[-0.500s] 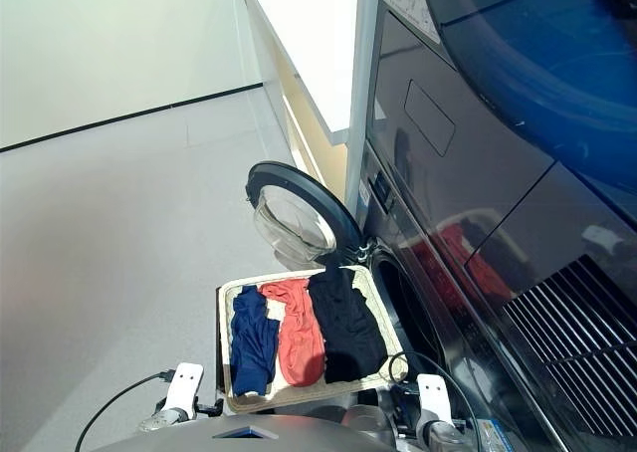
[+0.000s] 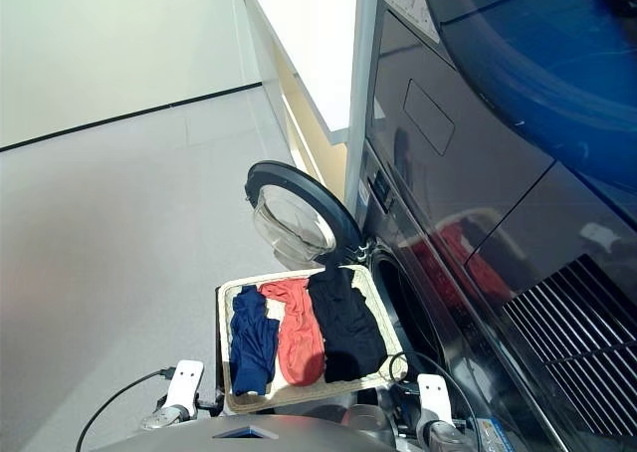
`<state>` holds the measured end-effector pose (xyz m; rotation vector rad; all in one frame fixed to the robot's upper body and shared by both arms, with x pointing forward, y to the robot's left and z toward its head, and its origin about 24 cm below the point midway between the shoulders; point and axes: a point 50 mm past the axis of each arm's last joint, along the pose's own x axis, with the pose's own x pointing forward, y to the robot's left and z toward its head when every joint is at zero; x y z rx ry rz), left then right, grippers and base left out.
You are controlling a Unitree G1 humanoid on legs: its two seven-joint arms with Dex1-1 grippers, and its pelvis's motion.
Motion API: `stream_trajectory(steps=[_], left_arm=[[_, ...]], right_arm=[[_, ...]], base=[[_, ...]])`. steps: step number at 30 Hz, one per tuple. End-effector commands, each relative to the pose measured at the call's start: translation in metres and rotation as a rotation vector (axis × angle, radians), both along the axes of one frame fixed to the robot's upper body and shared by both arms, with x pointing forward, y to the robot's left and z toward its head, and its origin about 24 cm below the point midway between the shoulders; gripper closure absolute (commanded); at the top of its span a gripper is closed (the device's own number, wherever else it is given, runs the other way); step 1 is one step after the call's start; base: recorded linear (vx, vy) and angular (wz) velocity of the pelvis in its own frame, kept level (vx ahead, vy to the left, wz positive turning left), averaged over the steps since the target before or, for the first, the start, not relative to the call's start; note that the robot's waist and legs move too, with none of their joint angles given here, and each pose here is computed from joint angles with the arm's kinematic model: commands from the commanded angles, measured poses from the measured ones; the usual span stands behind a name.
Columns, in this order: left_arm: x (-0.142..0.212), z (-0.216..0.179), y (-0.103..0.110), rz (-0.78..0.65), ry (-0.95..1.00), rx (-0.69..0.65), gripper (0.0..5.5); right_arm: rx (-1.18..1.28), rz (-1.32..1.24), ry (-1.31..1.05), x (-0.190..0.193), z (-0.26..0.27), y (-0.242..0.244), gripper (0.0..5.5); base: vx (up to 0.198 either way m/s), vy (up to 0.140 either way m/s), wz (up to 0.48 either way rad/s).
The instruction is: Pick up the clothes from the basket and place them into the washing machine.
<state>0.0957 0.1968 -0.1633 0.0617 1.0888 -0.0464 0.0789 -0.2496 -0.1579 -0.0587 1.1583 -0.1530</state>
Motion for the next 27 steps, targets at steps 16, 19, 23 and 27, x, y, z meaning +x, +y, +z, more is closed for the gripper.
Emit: stream_trajectory(steps=[16,19,23,27], left_arm=[[0.136,0.078,-0.031,-0.032,-0.590,-0.030,0.00],[0.152,0.094,-0.039,-0.023,-0.661,-0.051,0.00],[0.176,0.116,-0.050,0.023,-0.750,-0.085,0.00],[0.185,0.123,-0.053,0.015,-0.773,-0.071,0.00]], right_arm=[[0.085,0.158,-0.567,0.114,0.059,0.056,0.00],[0.098,0.192,-0.651,0.130,0.075,0.064,0.00],[0.134,0.269,-0.818,0.157,0.109,0.084,0.00],[0.112,0.331,-0.888,0.167,0.125,0.093,0.00]], base=[[-0.030,-0.010,-0.003],[-0.020,-0.004,0.001],[-0.063,-0.022,-0.038],[-0.025,-0.010,-0.018]])
